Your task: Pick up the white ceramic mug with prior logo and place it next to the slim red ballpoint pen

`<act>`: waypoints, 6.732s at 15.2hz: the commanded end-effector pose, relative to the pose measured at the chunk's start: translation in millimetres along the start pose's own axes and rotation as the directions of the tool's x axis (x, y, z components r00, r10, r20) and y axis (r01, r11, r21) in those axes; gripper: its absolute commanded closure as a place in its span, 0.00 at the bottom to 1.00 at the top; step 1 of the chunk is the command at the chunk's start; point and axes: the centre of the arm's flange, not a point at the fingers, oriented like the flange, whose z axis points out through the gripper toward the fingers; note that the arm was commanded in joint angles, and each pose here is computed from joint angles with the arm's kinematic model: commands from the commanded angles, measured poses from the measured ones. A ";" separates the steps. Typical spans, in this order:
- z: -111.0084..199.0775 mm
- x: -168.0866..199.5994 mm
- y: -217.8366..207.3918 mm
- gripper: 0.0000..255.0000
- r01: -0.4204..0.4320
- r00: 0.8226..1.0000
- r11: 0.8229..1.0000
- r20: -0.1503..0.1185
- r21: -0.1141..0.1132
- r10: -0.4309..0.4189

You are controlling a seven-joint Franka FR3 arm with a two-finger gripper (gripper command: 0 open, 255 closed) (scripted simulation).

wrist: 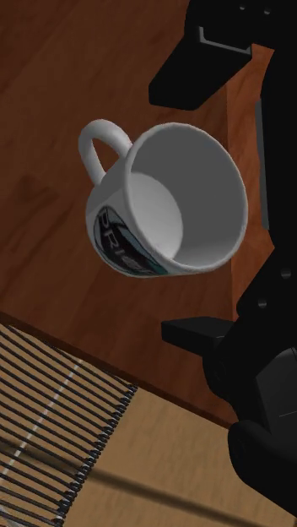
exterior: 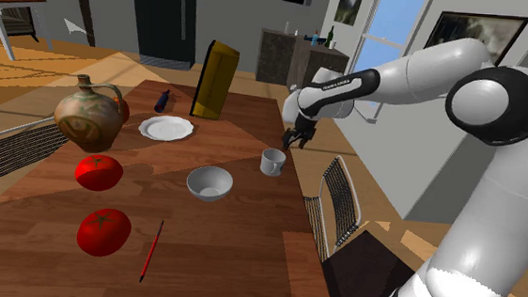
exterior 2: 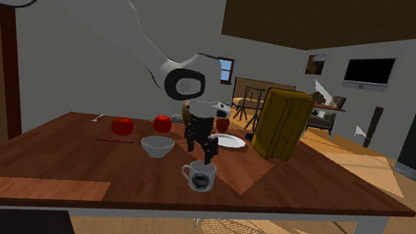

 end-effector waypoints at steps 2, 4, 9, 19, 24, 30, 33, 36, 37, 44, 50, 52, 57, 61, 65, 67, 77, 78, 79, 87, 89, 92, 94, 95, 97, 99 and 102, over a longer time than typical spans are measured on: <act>28.7 24.5 12.3 0.00 0.004 1.000 1.000 -0.002 -0.002 -0.004; 47.6 41.4 19.1 0.00 0.007 1.000 1.000 -0.003 -0.003 -0.007; 73.5 50.4 22.8 0.00 0.008 1.000 1.000 -0.004 -0.004 -0.008; 97.7 50.4 22.9 0.00 0.008 1.000 1.000 -0.004 -0.004 -0.008; 97.6 50.4 22.9 1.00 0.008 1.000 1.000 -0.004 -0.004 -0.008; 97.6 50.5 22.9 1.00 0.008 1.000 1.000 -0.004 -0.004 -0.008; 87.2 51.8 22.1 1.00 0.008 1.000 1.000 -0.004 -0.004 -0.008; 71.6 53.9 21.0 1.00 0.008 1.000 1.000 -0.004 -0.004 -0.008; 66.4 54.6 20.6 1.00 0.008 1.000 1.000 -0.004 -0.004 -0.008; 29.8 59.5 17.9 1.00 0.008 1.000 1.000 -0.004 -0.004 -0.008; -1.5 63.7 15.5 1.00 0.008 1.000 1.000 -0.004 -0.004 -0.008; -11.9 65.1 14.8 1.00 0.008 1.000 1.000 -0.004 -0.004 -0.008; -38.0 68.6 12.8 1.00 0.008 1.000 1.000 -0.004 -0.004 -0.008; -51.7 62.8 1.1 1.00 0.008 1.000 1.000 -0.004 -0.004 -0.008; -52.8 32.2 -42.0 1.00 0.008 1.000 1.000 -0.004 -0.004 -0.008; -53.3 17.0 -63.5 1.00 0.008 1.000 1.000 -0.004 -0.004 -0.008; -55.9 -59.4 -171.2 1.00 0.008 1.000 1.000 -0.004 -0.004 -0.008; -56.2 -67.1 -181.9 1.00 0.008 1.000 1.000 -0.004 -0.004 -0.008; -56.5 -74.7 -192.7 1.00 0.008 1.000 1.000 -0.004 -0.004 -0.008; -58.6 -135.8 -278.8 1.00 0.008 1.000 1.000 -0.004 -0.004 -0.008; -59.1 -151.1 -300.3 1.00 0.008 1.000 1.000 -0.004 -0.004 -0.008; -59.9 -174.0 -332.6 1.00 0.008 1.000 1.000 -0.004 -0.004 -0.008; -60.4 -189.2 -354.1 1.00 0.008 1.000 1.000 -0.004 -0.004 -0.008; -60.7 -196.9 -364.9 1.00 0.008 1.000 1.000 -0.004 -0.004 -0.008; -61.2 -212.2 -386.4 1.00 0.008 1.000 1.000 -0.004 -0.004 -0.008; -61.7 -227.4 -407.9 1.00 0.008 1.000 1.000 -0.004 -0.004 -0.008; -62.5 -250.3 -440.2 1.00 0.008 1.000 1.000 -0.004 -0.004 -0.008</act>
